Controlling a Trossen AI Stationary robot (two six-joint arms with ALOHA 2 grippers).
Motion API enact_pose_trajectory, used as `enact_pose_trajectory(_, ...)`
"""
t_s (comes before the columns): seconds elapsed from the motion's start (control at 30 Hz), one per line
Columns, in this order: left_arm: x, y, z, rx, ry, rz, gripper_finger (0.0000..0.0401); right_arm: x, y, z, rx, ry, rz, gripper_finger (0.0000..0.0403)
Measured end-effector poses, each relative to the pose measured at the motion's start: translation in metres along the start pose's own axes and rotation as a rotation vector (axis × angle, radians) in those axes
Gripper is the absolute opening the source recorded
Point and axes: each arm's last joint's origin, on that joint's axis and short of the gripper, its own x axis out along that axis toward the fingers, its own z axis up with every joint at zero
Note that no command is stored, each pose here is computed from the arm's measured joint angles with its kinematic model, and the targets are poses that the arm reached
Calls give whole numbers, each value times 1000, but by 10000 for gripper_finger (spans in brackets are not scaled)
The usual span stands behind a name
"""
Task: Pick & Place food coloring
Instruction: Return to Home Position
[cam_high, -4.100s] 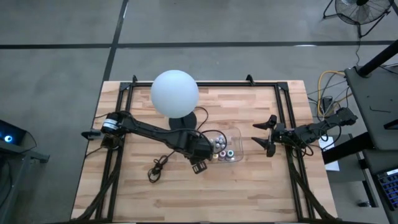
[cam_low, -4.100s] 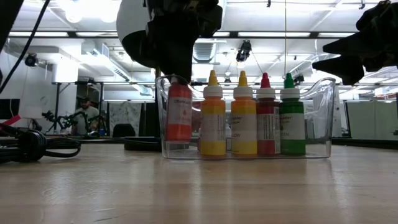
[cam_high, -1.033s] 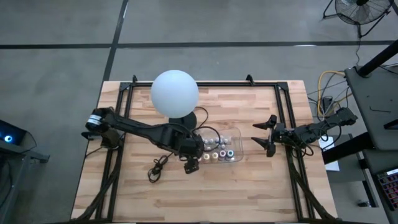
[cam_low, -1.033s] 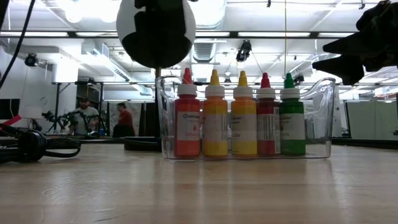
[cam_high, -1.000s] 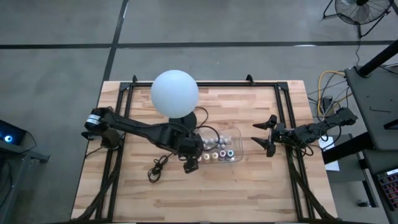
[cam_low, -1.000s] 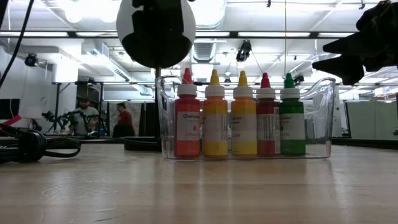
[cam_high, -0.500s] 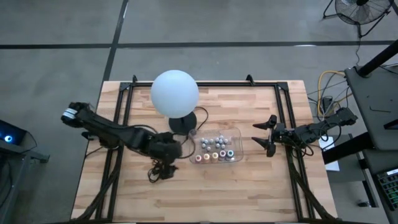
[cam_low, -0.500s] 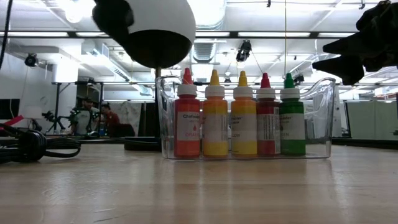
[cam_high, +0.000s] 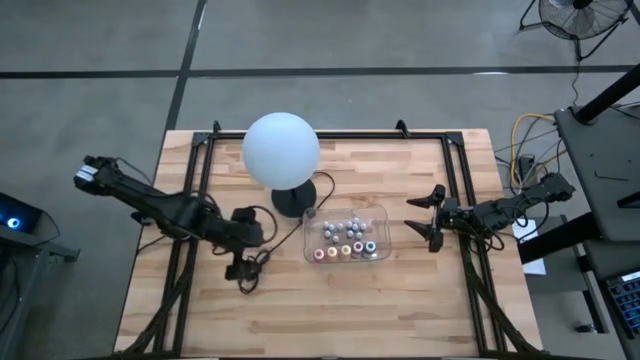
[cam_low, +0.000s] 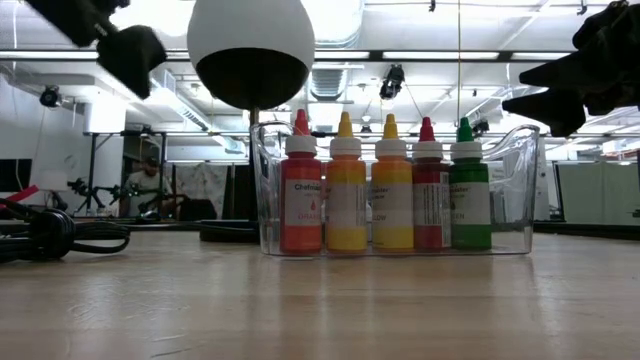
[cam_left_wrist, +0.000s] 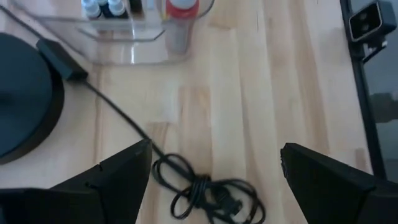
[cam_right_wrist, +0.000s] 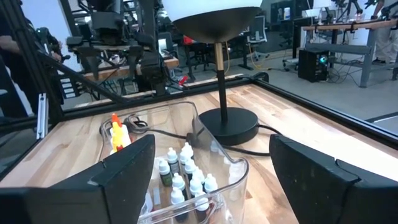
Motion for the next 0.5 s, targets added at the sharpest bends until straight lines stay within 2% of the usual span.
enact_pose_trajectory(0.23, 0, 16, -36, -21, -75, 3, 325, 0, 0, 0, 0, 1, 0, 298)
enact_pose_trajectory(0.5, 5, 32, -75, -158, -163, 6, 325, 0, 0, 0, 0, 0, -1, 303)
